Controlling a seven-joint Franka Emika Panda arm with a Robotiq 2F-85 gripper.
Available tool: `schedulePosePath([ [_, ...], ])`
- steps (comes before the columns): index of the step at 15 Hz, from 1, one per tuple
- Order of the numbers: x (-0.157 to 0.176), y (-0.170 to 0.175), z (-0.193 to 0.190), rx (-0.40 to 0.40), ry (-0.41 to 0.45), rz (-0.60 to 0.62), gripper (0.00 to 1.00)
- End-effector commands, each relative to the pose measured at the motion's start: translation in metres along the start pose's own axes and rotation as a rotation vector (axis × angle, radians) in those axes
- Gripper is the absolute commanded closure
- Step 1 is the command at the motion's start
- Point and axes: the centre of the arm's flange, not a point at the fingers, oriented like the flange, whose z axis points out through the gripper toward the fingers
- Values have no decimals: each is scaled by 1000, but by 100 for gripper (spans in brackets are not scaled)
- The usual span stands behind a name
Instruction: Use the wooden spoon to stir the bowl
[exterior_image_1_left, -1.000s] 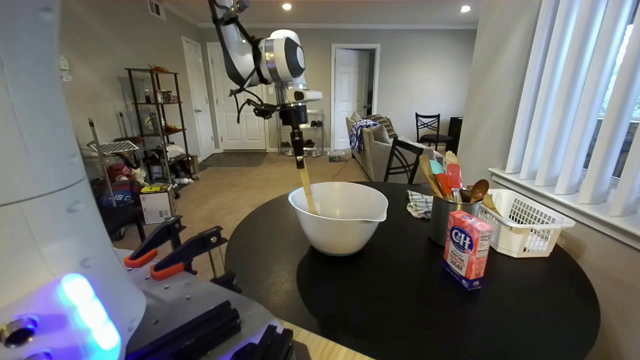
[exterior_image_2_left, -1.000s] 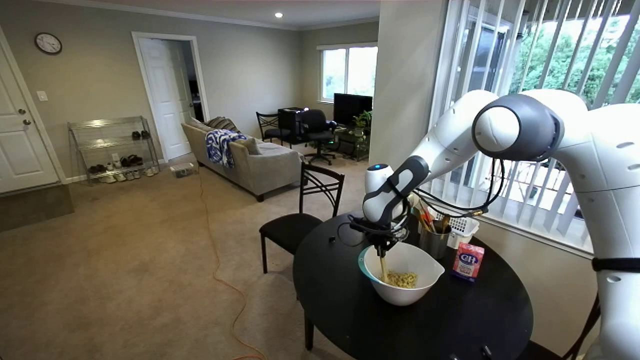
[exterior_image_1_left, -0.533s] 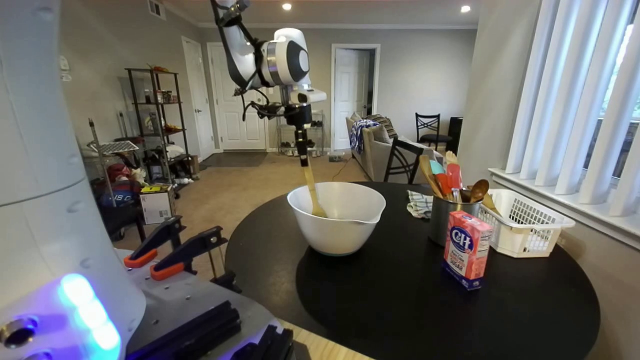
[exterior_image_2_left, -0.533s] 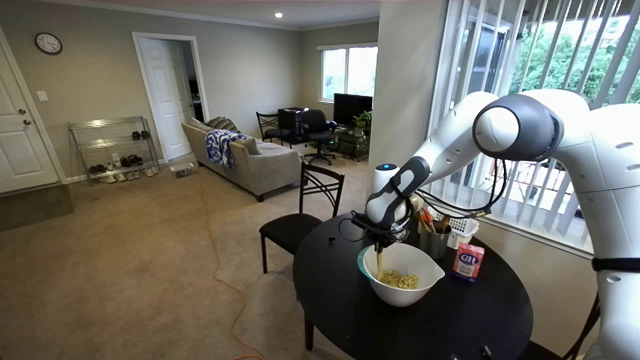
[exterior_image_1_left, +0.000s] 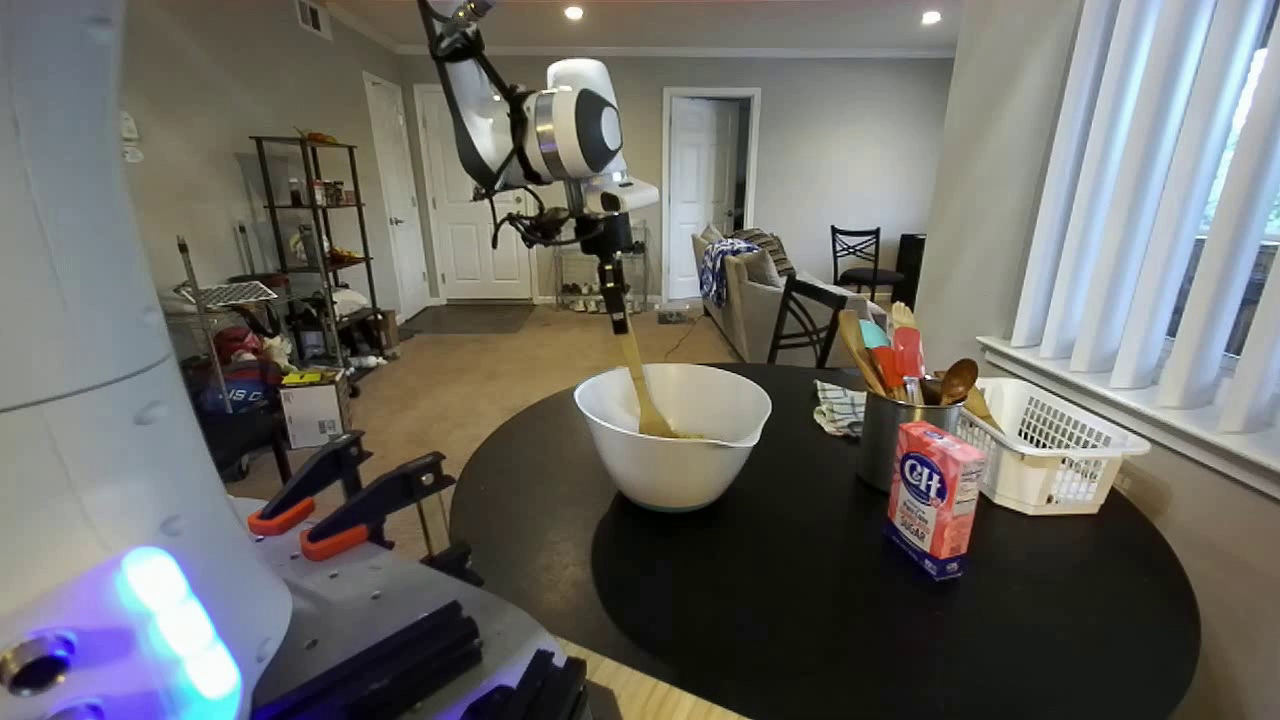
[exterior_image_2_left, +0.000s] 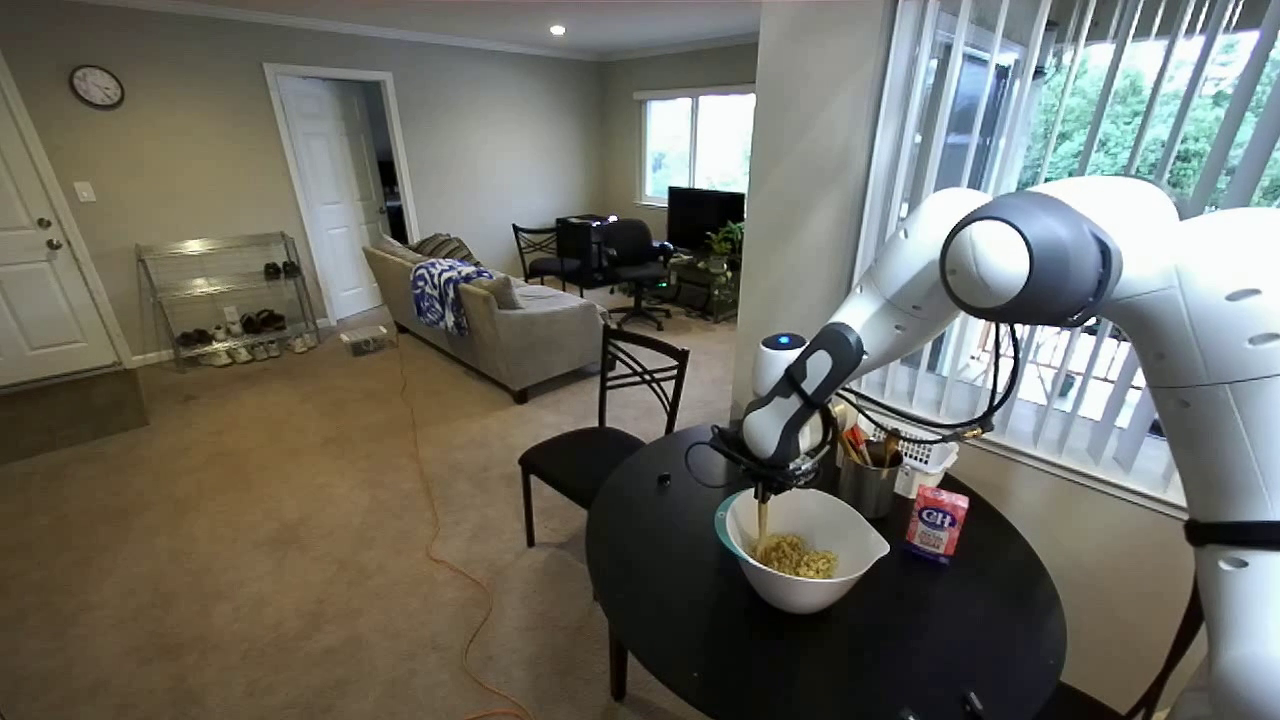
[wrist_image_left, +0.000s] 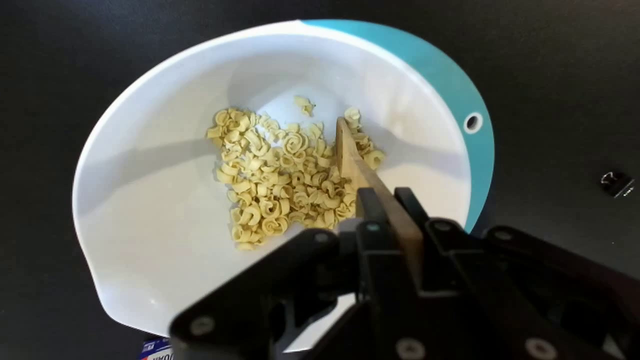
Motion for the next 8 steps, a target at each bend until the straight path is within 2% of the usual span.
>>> schedulePosePath([
  [1, -11, 12, -9, 28, 60, 8, 95],
  [8, -19, 13, -14, -21, 188, -45, 95],
])
